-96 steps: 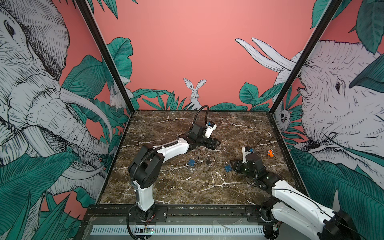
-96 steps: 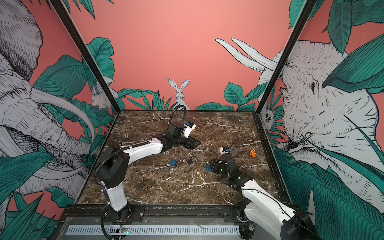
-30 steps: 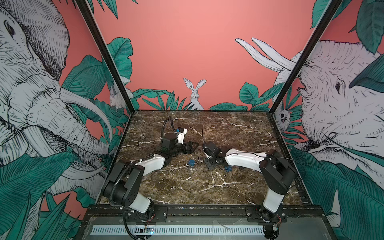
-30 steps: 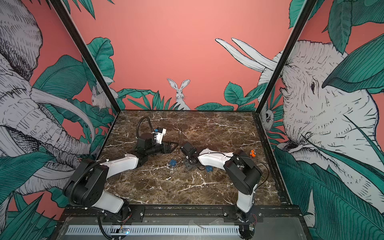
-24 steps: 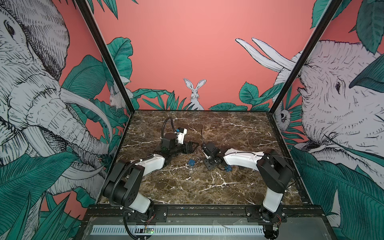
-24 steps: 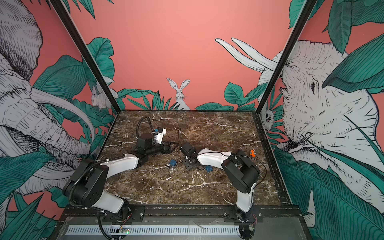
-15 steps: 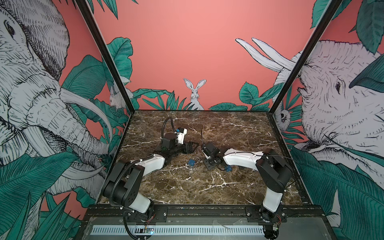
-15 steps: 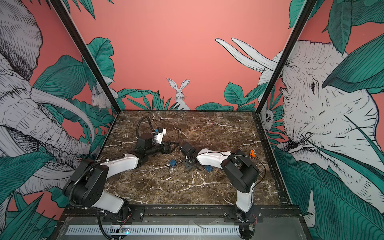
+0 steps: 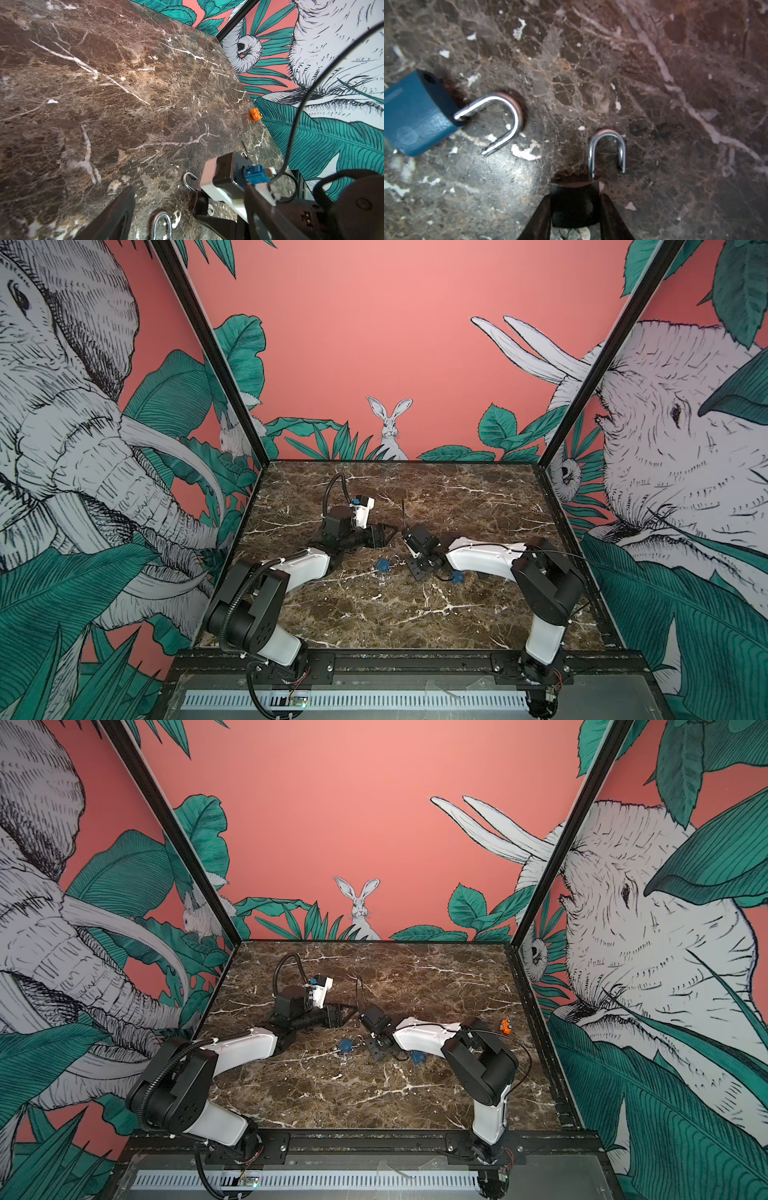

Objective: Lock with the key

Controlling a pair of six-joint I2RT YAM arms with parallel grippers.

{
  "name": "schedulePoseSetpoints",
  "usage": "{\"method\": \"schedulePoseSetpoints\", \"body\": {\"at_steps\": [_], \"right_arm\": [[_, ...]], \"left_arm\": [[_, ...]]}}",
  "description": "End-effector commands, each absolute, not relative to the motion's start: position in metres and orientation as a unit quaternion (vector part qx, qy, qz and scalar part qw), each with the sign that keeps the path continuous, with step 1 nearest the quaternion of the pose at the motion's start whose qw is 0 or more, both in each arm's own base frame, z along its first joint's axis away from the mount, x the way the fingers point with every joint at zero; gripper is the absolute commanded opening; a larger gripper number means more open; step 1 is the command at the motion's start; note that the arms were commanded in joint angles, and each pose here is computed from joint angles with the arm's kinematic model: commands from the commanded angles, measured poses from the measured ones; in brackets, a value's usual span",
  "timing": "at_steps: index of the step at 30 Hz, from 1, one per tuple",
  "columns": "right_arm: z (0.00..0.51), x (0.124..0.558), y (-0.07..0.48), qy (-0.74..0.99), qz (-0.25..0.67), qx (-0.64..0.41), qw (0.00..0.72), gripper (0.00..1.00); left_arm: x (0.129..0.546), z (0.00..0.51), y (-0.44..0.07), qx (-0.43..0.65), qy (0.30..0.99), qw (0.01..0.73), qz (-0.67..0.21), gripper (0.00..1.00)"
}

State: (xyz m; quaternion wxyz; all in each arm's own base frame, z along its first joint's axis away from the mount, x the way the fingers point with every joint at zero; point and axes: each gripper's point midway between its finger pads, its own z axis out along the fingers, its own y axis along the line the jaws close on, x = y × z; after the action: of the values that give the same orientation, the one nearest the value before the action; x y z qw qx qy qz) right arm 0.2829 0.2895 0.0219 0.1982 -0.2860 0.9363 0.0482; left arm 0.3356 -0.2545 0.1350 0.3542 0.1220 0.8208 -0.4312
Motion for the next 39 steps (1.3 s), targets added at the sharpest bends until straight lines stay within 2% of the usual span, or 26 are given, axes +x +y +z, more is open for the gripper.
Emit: {"method": "schedulePoseSetpoints", "body": {"at_steps": [1, 11, 16, 27, 39], "right_arm": [[0.004, 0.276, 0.284, 0.94, 0.041, -0.287, 0.18, 0.34], [0.002, 0.271, 0.281, 0.94, 0.068, -0.28, 0.182, 0.27], [0.015, 0.268, 0.286, 0.927, 0.103, -0.294, 0.207, 0.24], [0.068, 0.258, 0.285, 0.864, 0.179, -0.326, 0.34, 0.23], [0.099, 0.251, 0.267, 0.848, 0.169, -0.328, 0.38, 0.23]], "left_arm": [[0.336, 0.134, -0.256, 0.123, 0.818, 0.349, -0.441, 0.82], [0.337, 0.133, -0.259, 0.121, 0.817, 0.341, -0.449, 0.82], [0.34, 0.129, -0.262, 0.115, 0.82, 0.332, -0.451, 0.79], [0.32, 0.111, -0.294, 0.152, 0.827, 0.253, -0.479, 0.74], [0.284, 0.107, -0.345, 0.202, 0.808, 0.163, -0.529, 0.65]]}}
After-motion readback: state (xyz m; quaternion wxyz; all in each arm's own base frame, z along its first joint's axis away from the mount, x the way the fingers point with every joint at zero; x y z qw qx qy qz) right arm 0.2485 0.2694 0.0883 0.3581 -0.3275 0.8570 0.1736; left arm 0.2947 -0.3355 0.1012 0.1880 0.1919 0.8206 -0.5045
